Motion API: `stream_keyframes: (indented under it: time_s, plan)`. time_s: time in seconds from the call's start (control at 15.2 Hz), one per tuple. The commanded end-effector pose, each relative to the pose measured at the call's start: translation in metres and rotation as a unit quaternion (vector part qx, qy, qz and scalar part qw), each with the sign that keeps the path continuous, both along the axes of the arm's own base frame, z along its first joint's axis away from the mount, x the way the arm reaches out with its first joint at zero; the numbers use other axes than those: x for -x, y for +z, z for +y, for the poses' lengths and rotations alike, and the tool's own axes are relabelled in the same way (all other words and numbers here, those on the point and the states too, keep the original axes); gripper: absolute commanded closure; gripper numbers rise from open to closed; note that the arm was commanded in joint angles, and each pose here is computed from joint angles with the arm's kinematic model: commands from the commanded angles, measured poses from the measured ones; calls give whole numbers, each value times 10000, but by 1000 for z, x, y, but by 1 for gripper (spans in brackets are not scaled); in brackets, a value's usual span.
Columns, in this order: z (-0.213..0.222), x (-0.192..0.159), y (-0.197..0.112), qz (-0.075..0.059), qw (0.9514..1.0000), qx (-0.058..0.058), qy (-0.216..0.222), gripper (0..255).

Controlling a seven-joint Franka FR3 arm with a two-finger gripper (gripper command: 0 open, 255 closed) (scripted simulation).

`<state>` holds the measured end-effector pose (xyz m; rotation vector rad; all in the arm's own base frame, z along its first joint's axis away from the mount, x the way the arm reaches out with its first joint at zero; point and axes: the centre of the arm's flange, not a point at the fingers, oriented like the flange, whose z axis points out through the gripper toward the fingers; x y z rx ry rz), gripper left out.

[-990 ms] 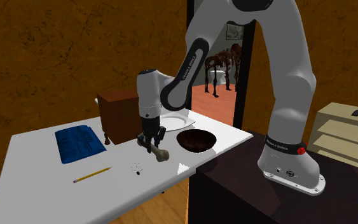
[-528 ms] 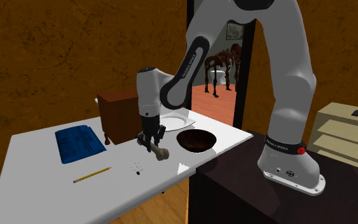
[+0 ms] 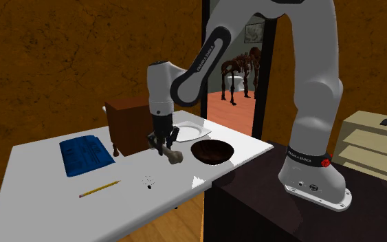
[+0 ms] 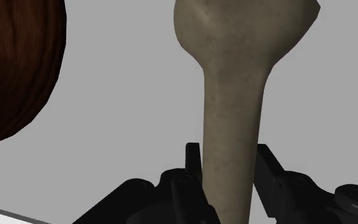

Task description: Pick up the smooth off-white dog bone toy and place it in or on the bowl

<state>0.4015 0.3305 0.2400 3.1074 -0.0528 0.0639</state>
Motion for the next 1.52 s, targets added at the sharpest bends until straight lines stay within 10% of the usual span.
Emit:
stream_keyframes:
  time_s: [0.0,0.86,1.45]
  plan:
    - [1,0,11,1,10000,-1,0,255]
    - [1,0,76,1,10000,-1,0,255]
    - [-104,56,79,1,10000,-1,0,255]
